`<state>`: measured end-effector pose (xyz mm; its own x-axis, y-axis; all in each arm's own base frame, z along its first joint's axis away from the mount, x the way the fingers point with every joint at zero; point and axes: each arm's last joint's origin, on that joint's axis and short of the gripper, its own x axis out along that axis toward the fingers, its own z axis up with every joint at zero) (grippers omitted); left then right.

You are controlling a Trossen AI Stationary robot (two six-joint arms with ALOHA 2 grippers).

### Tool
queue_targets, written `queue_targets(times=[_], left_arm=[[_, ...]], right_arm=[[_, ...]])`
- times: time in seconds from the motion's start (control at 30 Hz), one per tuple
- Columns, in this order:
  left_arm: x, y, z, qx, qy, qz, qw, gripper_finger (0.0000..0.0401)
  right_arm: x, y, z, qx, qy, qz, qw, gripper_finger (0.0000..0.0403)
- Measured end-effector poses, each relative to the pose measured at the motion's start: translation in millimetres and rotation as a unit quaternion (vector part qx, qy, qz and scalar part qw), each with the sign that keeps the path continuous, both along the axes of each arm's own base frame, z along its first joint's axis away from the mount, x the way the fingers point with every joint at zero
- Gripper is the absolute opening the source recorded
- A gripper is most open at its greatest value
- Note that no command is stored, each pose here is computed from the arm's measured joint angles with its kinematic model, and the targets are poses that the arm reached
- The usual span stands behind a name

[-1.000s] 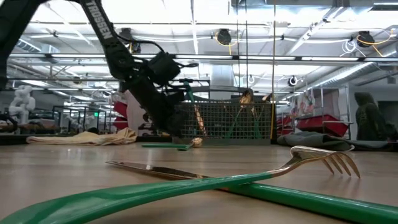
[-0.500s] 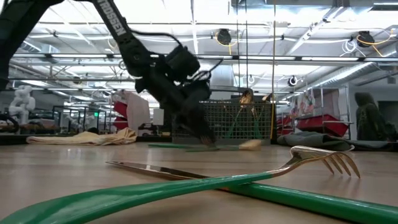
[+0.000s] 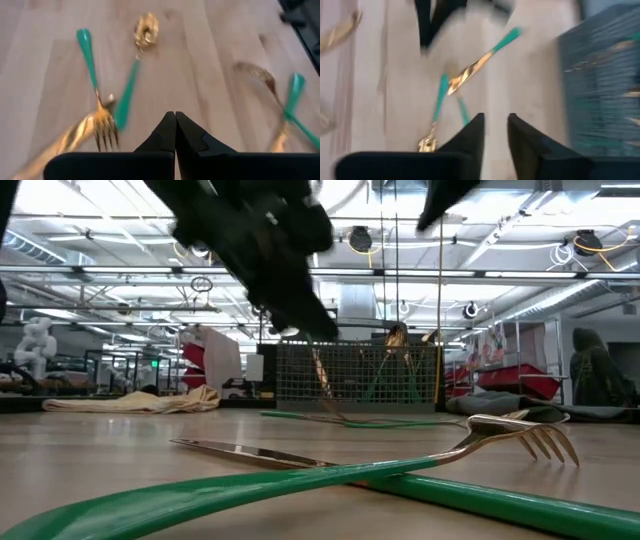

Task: Sort silverware
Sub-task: Put the fork into the right section of the dish rack

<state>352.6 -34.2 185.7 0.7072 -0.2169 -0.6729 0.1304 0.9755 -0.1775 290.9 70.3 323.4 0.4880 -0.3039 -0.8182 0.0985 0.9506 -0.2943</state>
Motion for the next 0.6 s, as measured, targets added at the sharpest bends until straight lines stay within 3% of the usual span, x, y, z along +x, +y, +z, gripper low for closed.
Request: queue_targets(times=[0.13,0.27,0.37,0.6], left_arm=[[-29.9,-31.4,24.0,0.048,0.037,0.003,0.998,0.0000],[-62.1,-57.5,50.0,0.050,0.050,0.013,0.997,0.0000],[-85.5,-72.6,70.7,0.040,0.033,0.023,0.998,0.0000],[-134.3,-91.1,110.9,0.027,-0.035,0.051,0.998,0.0001]], right_arm=[[9.0,-20.3,-48.1,0.028,0.018,0.012,0.999,0.0143],[18.5,-46.3,-77.2,0.062,-0.024,0.011,0.998,0.0181],[23.4,-65.6,-90.8,0.088,-0.042,0.003,0.995,0.0188],[43.4,-82.5,-123.5,0.140,0.013,0.020,0.990,0.0184]])
